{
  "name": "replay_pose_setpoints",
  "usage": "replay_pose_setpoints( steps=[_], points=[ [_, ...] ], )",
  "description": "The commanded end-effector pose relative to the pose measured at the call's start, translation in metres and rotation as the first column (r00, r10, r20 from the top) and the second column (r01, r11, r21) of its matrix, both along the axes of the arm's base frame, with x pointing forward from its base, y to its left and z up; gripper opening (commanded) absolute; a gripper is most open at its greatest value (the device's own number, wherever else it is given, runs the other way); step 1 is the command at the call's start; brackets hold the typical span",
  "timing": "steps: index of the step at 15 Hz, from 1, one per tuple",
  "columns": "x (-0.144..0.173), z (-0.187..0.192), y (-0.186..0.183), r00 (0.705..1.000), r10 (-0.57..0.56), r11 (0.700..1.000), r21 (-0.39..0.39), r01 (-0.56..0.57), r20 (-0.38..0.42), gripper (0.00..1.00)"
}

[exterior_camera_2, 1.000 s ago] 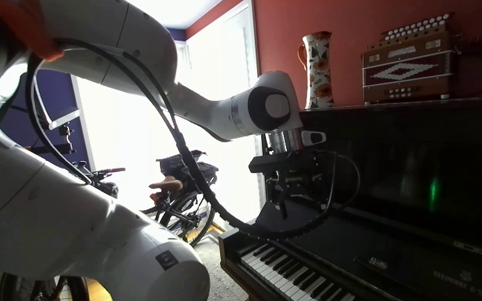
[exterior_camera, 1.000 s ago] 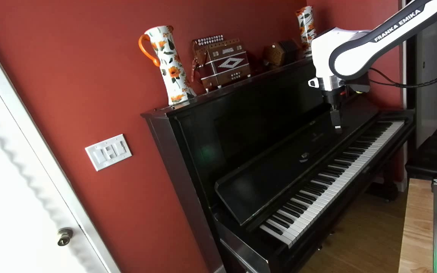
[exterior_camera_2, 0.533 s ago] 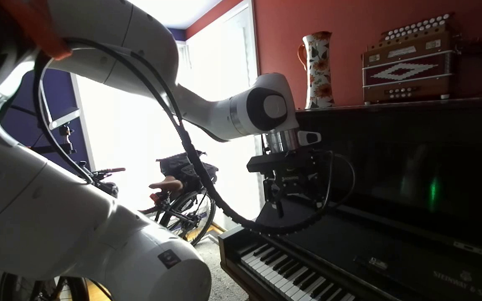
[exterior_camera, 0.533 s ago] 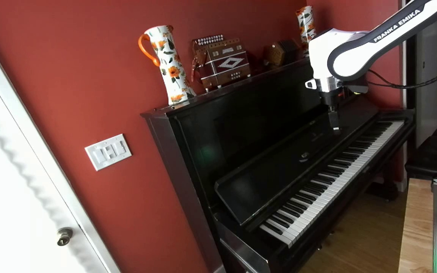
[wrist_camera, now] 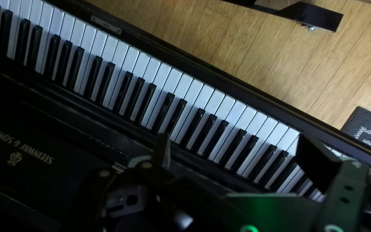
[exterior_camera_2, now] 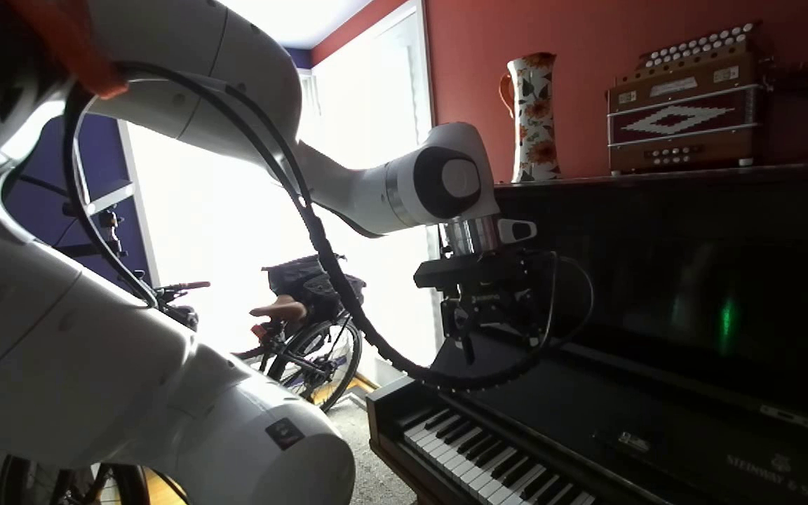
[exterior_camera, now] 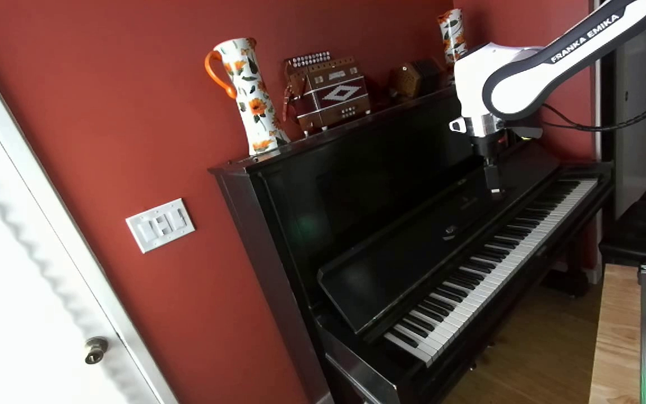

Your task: Press the key on the piano

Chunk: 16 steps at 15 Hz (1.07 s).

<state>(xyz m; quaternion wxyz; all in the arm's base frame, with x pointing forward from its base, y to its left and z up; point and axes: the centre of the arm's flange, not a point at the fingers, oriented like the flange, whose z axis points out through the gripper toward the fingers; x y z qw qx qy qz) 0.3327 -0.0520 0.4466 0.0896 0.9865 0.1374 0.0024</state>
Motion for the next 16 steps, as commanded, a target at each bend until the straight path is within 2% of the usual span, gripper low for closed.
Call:
replay_pose_setpoints(
  steps=[1, 3, 6, 10, 15, 16],
  points=[
    [0.000, 0.000, 0.000, 1.000, 0.000, 1.000, 0.000, 0.000, 0.000, 1.00],
    [0.004, -0.002, 0.006, 1.000, 0.030, 0.999, 0.014, -0.030, -0.002, 1.00],
    [0.021, -0.017, 0.051, 0.986, 0.166, 0.984, 0.077, -0.163, -0.025, 1.00],
    [0.039, -0.044, 0.137, 0.955, 0.295, 0.942, 0.177, -0.284, -0.034, 1.00],
    [0.066, -0.079, 0.226, 0.942, 0.335, 0.923, 0.204, -0.326, -0.009, 1.00],
    [0.039, -0.063, 0.199, 0.942, 0.334, 0.926, 0.184, -0.331, 0.011, 1.00]
  ],
)
